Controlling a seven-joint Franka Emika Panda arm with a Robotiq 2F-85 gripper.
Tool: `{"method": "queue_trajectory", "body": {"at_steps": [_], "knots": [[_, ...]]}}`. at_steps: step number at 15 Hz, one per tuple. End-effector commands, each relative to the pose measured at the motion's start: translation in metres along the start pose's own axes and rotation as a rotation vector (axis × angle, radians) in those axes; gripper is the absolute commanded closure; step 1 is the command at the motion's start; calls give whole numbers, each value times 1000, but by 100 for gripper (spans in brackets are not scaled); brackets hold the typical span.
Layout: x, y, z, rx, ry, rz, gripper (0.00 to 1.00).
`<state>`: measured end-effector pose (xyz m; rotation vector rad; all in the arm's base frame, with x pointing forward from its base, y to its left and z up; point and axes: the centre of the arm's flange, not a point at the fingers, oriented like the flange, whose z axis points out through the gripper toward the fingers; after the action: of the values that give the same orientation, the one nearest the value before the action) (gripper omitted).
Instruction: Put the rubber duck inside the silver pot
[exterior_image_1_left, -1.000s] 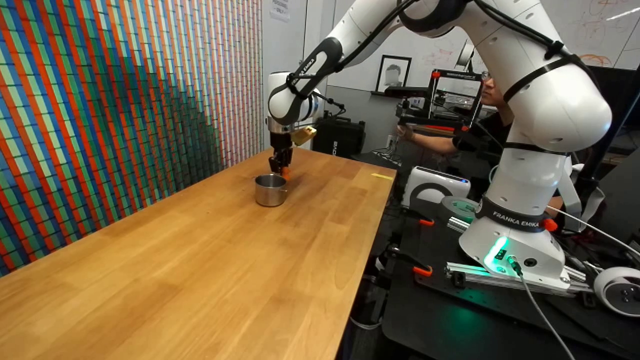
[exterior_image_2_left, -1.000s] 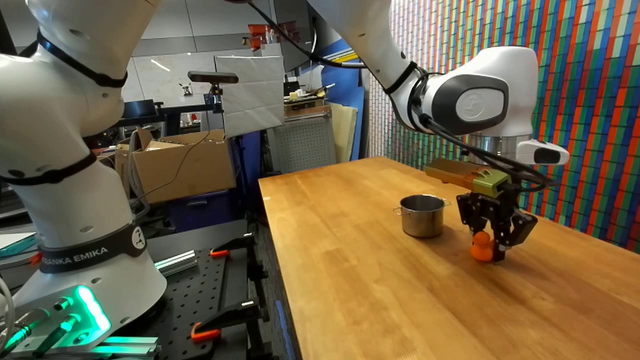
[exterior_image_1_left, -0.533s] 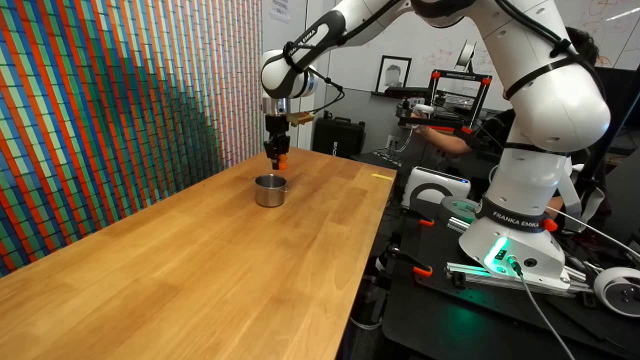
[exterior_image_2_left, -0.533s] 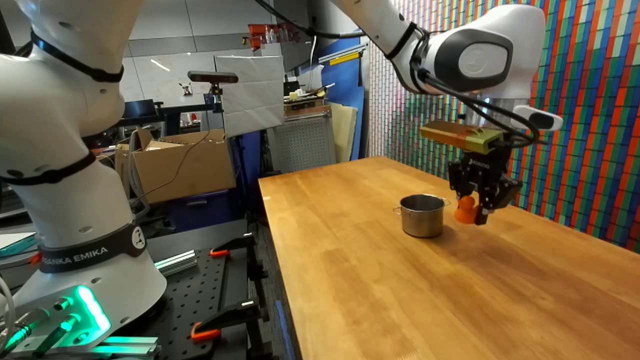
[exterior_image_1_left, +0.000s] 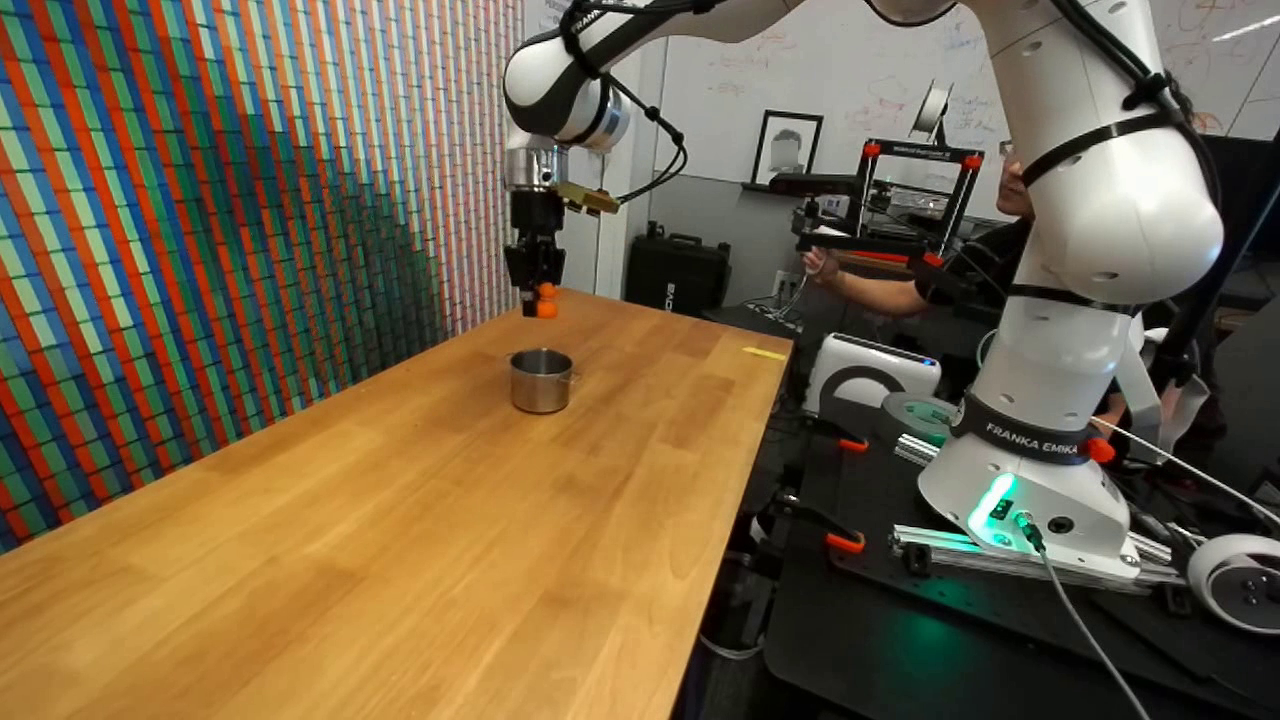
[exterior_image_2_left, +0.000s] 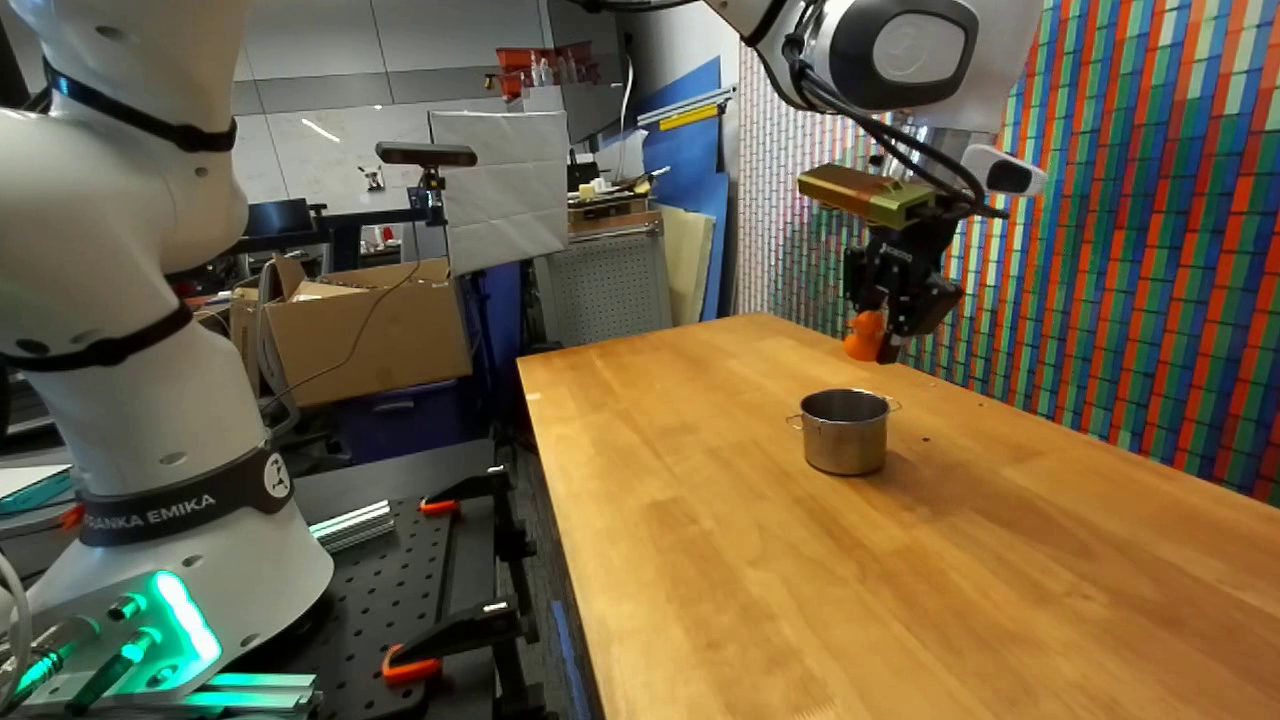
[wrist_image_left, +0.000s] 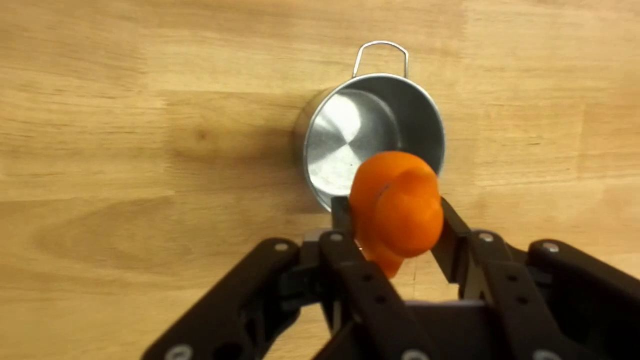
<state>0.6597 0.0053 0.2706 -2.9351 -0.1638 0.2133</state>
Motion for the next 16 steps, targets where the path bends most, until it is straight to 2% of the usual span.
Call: {"method": "queue_trajectory", "body": {"at_steps": [1, 2, 3, 4, 8, 9, 12, 16], "knots": [[-9, -23, 17, 39, 20, 8, 82], [-9, -29, 25, 46, 14, 7, 82], [-7, -31, 32, 53, 7, 8, 34], [-6, -34, 37, 56, -4, 11, 33], [-1, -32, 33, 48, -23, 38, 4], [1, -30, 24, 43, -15, 45, 0], [2, -26, -15, 12, 1, 52, 0], [-9, -24, -85, 17, -45, 52, 0]]}}
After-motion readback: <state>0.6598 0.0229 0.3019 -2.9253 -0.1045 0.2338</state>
